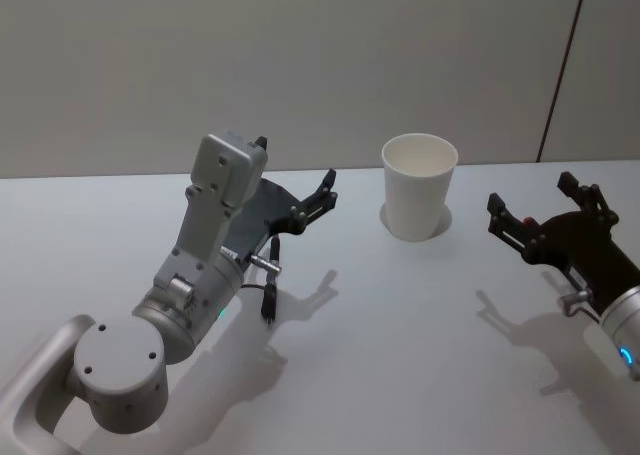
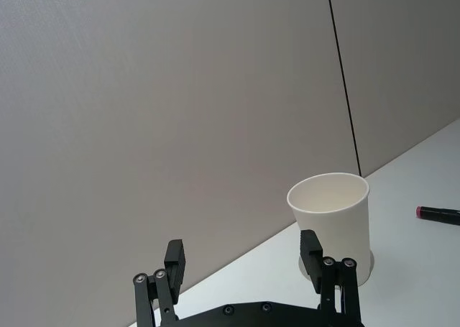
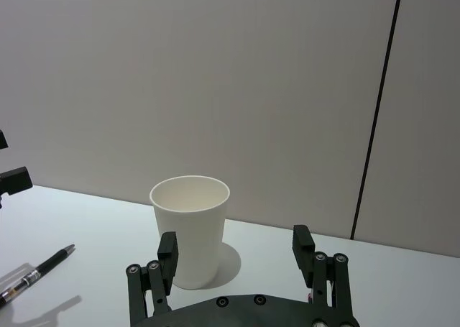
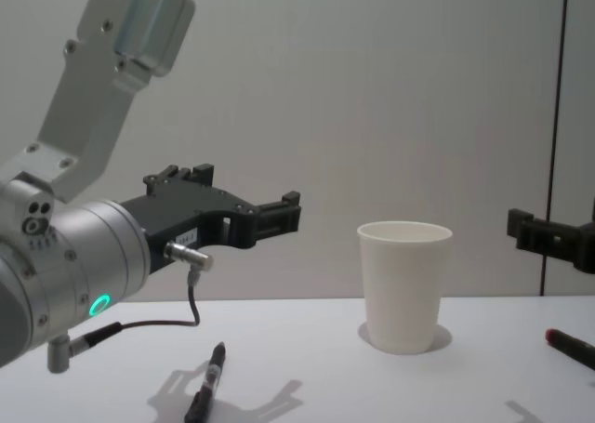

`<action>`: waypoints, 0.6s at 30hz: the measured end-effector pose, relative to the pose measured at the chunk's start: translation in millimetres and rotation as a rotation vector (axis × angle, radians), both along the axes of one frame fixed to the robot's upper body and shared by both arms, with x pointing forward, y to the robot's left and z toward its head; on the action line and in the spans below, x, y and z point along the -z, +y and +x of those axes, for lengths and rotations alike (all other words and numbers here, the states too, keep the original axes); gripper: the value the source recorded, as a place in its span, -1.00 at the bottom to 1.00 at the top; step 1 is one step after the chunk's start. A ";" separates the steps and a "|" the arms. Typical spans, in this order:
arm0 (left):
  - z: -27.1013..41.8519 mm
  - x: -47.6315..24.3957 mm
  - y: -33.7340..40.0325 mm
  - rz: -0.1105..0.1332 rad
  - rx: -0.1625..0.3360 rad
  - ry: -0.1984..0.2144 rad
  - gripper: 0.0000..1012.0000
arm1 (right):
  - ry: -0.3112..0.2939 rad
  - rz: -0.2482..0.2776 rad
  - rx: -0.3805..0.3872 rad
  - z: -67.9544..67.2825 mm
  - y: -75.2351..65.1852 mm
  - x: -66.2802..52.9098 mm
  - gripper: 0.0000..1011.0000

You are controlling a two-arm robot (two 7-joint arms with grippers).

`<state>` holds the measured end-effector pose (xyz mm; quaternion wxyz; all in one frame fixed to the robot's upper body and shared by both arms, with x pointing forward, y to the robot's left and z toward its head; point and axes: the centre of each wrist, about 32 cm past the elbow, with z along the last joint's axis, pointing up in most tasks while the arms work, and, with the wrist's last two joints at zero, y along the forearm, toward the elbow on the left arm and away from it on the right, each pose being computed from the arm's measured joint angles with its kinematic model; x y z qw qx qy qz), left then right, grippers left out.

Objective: Place the pen into the pen holder.

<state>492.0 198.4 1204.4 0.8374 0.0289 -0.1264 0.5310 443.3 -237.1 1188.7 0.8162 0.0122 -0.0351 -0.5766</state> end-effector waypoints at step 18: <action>0.0 0.0 0.0 0.000 0.000 0.000 0.98 | 0.000 0.000 0.000 0.0 0.0 0.0 0.98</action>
